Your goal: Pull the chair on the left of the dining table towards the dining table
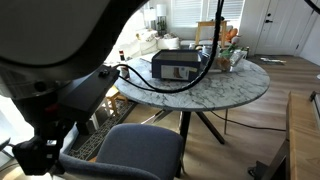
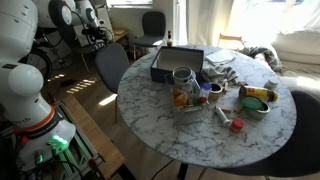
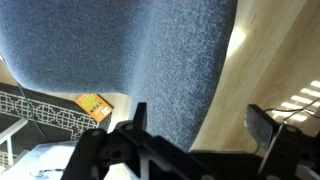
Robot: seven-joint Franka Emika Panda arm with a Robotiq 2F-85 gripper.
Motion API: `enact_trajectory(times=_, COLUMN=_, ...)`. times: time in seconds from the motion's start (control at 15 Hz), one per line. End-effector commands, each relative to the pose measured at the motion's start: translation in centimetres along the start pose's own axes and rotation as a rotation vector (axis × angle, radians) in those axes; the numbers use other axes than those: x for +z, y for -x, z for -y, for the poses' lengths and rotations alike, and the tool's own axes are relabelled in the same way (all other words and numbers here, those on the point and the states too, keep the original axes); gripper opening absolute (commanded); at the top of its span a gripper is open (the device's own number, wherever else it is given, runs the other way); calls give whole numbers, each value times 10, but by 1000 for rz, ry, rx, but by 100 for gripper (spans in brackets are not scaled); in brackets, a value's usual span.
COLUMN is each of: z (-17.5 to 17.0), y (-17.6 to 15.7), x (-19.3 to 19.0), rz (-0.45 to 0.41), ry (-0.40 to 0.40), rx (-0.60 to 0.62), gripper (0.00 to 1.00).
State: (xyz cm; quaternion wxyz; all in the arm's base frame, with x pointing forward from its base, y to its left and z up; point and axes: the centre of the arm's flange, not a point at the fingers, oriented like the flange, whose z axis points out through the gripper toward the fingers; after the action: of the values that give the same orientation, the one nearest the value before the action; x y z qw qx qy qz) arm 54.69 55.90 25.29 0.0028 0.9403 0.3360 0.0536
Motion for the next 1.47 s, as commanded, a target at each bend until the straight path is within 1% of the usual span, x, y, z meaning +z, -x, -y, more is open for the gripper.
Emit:
enact_trajectory(times=0.0, z=-7, y=-14, x=22, rz=55, ry=-40, rx=131, gripper=100)
enact_trajectory(times=0.13, z=-5, y=-20, x=32, rz=72, ry=-66, rx=160, gripper=100)
enact_trajectory(times=0.33, z=2, y=-27, x=44, rz=79, ry=-73, rx=216, gripper=100)
enact_trajectory(times=0.47, z=7, y=-29, x=51, rz=93, ry=-45, rx=262, gripper=100)
enact_trajectory(times=0.53, z=9, y=-30, x=55, rz=110, ry=-11, rx=294, gripper=100)
enact_trajectory(times=0.67, z=12, y=-27, x=61, rz=166, ry=30, rx=332, gripper=100)
enact_trajectory(times=0.87, z=16, y=-23, x=68, rz=239, ry=83, rx=355, gripper=100)
enact_trajectory(times=0.93, z=16, y=-22, x=70, rz=249, ry=102, rx=361, gripper=92)
enact_trajectory(times=1.0, z=15, y=-21, x=72, rz=258, ry=118, rx=365, gripper=74)
enact_trajectory(times=1.07, z=14, y=-21, x=74, rz=272, ry=130, rx=373, gripper=68)
enact_trajectory(times=1.2, z=12, y=-20, x=77, rz=293, ry=156, rx=391, gripper=51)
enact_trajectory(times=1.4, z=16, y=-20, x=78, rz=295, ry=168, rx=407, gripper=30)
